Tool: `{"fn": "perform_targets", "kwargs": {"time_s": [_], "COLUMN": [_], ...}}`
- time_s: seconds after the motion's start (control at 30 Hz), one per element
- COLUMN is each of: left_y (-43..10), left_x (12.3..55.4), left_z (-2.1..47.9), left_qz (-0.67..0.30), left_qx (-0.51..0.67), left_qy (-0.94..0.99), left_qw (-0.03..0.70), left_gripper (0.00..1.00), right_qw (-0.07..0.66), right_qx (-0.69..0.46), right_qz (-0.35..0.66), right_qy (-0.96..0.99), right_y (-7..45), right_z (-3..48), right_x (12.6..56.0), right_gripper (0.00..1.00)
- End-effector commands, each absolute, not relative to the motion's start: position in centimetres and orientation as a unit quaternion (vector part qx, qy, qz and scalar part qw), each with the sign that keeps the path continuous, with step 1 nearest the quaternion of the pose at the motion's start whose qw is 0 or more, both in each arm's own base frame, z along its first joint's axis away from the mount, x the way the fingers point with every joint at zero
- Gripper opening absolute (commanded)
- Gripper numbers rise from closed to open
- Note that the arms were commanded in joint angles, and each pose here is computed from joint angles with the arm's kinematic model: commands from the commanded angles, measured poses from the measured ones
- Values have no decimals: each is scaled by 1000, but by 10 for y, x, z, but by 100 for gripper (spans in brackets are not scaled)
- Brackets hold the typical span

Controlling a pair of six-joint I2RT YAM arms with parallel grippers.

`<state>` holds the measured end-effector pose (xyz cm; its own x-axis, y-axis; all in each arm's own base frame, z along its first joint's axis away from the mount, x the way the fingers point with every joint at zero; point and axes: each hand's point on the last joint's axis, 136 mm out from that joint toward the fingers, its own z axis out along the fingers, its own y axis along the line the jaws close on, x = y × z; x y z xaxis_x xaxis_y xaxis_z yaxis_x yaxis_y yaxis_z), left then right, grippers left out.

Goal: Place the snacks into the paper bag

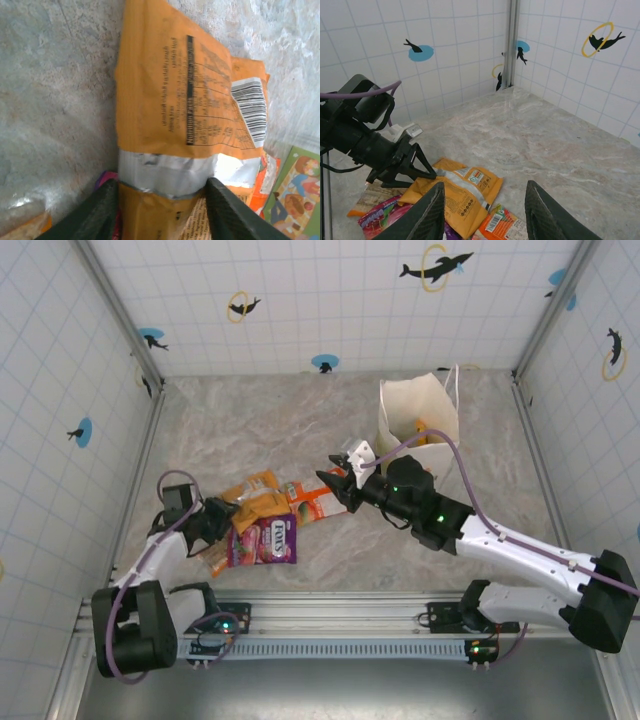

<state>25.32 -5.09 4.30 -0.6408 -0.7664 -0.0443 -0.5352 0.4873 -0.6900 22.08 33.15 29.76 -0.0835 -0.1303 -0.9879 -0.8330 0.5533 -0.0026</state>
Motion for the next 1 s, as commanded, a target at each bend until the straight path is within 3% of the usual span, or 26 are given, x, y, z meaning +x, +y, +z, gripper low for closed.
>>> {"fn": "perform_targets", "kwargs": {"time_s": [0.0, 0.3, 0.6, 0.8, 0.97], "left_y": [-52, -48, -53, -60, -69], "left_x": [258, 276, 293, 292, 286], "left_z": [42, 74, 138, 162, 166], "left_qz": [-336, -333, -370, -397, -411], "left_qx": [-369, -336, -311, -311, -313], "left_qy": [847, 851, 835, 822, 819], "left_qw": [185, 226, 264, 265, 252], "left_gripper": [31, 0, 0, 0, 0], "right_qw": [594, 612, 595, 568, 567], "right_qx": [-345, -346, -487, -613, -649], "right_qz": [309, 280, 169, 52, -26], "right_qy": [658, 653, 617, 548, 507], "right_y": [329, 318, 349, 387, 416], "right_z": [308, 296, 253, 211, 190], "right_x": [221, 223, 211, 211, 227], "right_gripper": [44, 44, 51, 66, 72]}}
